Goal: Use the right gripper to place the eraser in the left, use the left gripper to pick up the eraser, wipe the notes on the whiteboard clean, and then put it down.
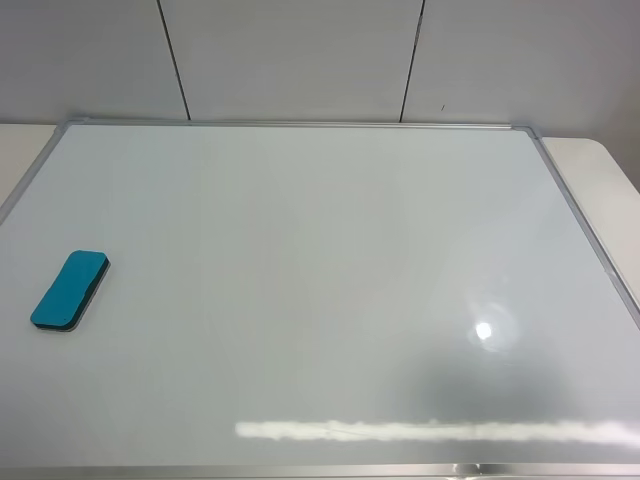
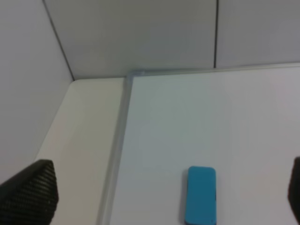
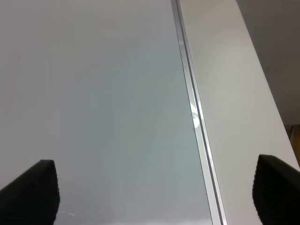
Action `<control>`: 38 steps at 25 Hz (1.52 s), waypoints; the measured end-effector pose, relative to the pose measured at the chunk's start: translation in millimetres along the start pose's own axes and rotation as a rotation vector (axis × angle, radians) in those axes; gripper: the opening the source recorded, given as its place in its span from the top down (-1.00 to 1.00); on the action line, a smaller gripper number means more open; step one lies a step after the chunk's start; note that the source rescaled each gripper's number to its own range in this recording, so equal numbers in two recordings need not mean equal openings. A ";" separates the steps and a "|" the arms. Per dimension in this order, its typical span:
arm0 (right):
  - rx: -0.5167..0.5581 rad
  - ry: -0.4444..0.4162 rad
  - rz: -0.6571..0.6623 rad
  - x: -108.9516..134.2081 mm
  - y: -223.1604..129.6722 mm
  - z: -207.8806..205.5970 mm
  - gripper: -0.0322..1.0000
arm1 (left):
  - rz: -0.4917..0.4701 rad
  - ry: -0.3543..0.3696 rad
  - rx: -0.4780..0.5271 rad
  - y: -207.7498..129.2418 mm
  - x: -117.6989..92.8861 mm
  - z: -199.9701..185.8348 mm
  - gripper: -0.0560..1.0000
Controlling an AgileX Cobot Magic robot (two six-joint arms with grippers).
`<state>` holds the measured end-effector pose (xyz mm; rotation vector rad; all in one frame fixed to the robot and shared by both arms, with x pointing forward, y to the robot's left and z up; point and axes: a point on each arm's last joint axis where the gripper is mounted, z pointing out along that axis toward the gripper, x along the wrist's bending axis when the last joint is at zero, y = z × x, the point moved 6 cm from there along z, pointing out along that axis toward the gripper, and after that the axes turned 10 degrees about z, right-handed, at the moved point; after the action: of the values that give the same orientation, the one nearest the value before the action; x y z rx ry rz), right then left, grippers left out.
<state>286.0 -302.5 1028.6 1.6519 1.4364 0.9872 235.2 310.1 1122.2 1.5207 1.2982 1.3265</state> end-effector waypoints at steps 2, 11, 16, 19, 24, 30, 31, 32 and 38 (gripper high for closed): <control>0.000 0.000 0.000 0.0 0.0 0.0 -0.63 | -0.019 0.000 0.007 -5.7 -1.3 2.5 -0.99; 0.000 0.000 0.000 0.0 0.0 0.0 -0.63 | -0.026 -0.038 0.149 -50.4 -16.0 50.5 -1.00; 0.000 0.000 0.000 0.0 0.0 0.0 -0.63 | -0.039 -0.056 0.228 -73.9 -22.9 65.6 -1.00; 0.000 0.000 0.000 0.0 0.0 0.0 -0.63 | -0.046 -0.060 0.243 -78.1 -24.3 67.9 -1.00; 0.000 0.000 0.000 0.0 0.0 0.0 -0.63 | -0.046 -0.057 0.245 -78.5 -23.9 68.1 -1.00; 0.000 0.000 0.000 0.0 0.0 0.0 -0.63 | -0.044 -0.062 0.243 -78.5 -24.0 68.2 -1.00; 0.000 0.000 0.000 0.0 0.0 0.0 -0.63 | -0.041 -0.069 0.242 -78.4 -24.4 68.2 -1.00; 0.000 0.000 0.000 0.0 0.0 0.0 -0.63 | -0.037 -0.079 0.239 -78.2 -24.9 68.3 -1.00; 0.000 0.000 0.000 0.0 0.0 0.0 -0.63 | -0.025 -0.114 0.231 -77.8 -26.6 68.5 -1.00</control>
<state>286.0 -302.5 1028.6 1.6519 1.4364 0.9872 285.7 308.3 1027.9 1.7045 1.4303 1.0863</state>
